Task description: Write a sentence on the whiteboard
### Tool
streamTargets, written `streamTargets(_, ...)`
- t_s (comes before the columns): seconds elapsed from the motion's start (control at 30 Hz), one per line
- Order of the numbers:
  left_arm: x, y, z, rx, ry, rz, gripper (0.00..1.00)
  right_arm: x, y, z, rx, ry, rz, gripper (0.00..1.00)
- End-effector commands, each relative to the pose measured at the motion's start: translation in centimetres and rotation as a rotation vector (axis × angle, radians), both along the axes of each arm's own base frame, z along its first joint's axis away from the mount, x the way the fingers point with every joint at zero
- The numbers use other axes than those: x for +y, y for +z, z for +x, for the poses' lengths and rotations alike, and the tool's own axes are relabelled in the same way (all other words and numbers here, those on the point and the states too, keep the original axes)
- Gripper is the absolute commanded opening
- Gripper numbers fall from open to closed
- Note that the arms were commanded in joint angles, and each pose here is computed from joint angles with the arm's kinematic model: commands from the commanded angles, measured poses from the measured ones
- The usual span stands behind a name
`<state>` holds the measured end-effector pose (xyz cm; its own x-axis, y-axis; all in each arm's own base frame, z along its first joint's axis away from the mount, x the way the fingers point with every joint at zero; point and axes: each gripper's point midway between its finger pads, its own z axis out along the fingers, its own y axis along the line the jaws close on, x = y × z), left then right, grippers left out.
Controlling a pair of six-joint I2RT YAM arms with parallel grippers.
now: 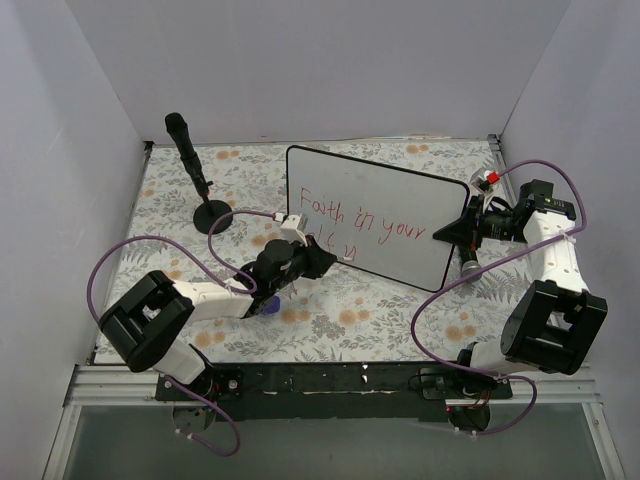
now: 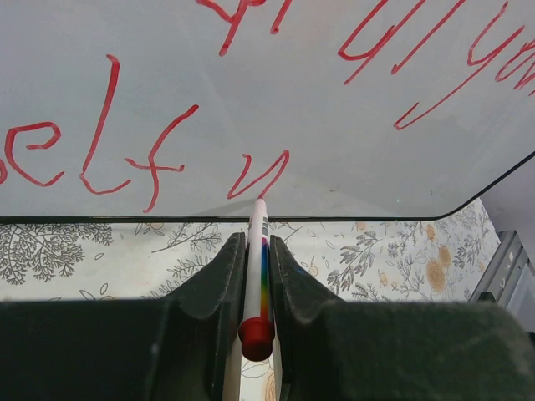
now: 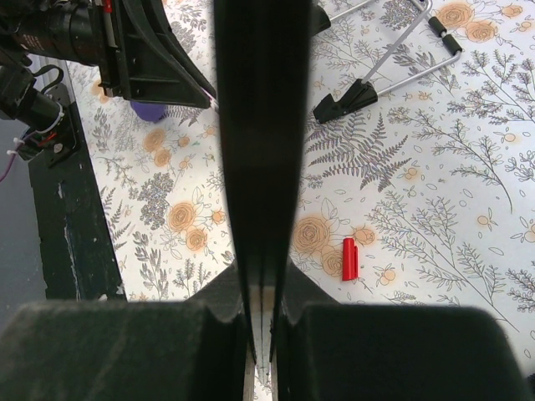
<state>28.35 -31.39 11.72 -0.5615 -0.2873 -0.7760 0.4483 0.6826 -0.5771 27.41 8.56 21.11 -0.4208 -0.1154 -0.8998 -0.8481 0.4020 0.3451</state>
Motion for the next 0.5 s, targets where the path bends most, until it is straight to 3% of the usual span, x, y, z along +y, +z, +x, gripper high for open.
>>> streamTargets(0.0, -0.7, 4.1, 1.4, -0.087, 0.016, -0.055, 0.0, 0.1, -0.3, -1.0, 0.014, 0.006, -0.047, 0.01)
streamTargets(0.47, -1.8, 7.7, 0.7, -0.144, -0.059, -0.104, 0.0, 0.2, -0.3, -1.0, 0.011, 0.006, -0.046, 0.01)
